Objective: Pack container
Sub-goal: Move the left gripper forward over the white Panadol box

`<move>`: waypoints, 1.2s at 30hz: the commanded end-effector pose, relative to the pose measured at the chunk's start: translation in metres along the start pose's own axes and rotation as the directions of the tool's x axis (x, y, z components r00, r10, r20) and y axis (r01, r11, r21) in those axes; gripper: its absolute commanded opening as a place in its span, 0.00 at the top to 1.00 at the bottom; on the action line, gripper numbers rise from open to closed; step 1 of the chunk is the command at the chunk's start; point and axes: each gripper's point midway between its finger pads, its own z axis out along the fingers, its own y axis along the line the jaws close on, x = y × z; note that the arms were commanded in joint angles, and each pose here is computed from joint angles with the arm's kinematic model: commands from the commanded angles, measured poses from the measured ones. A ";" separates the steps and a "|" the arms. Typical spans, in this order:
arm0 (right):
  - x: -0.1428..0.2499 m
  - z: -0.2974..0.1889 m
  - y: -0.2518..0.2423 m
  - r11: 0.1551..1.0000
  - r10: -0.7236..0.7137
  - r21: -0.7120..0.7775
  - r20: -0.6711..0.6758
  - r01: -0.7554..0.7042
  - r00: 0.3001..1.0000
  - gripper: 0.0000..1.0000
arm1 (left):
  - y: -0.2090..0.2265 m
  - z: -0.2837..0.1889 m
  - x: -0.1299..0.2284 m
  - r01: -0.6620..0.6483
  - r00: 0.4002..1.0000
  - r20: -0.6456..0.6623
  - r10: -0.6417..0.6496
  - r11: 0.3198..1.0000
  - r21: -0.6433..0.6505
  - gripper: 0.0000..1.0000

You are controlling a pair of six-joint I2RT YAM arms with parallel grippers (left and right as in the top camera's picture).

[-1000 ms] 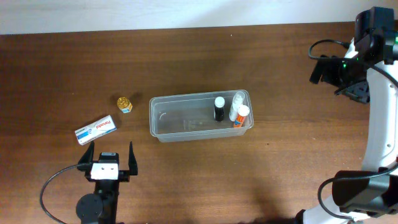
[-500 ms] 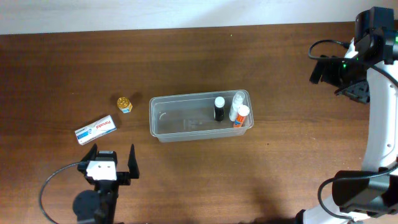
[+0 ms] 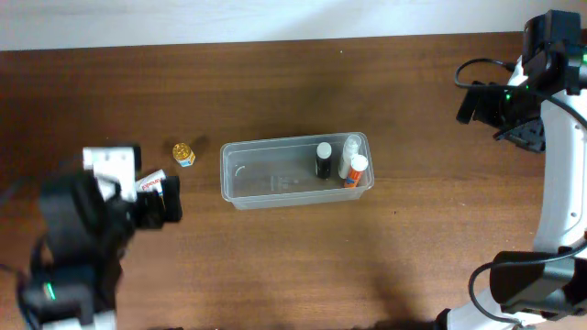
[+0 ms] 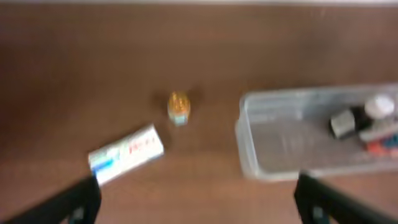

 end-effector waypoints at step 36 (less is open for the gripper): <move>-0.002 -0.002 -0.002 1.000 0.007 0.007 0.011 -0.007 1.000 0.02 | 0.021 0.147 0.002 0.224 0.869 -0.459 -0.185 0.974 0.032 0.01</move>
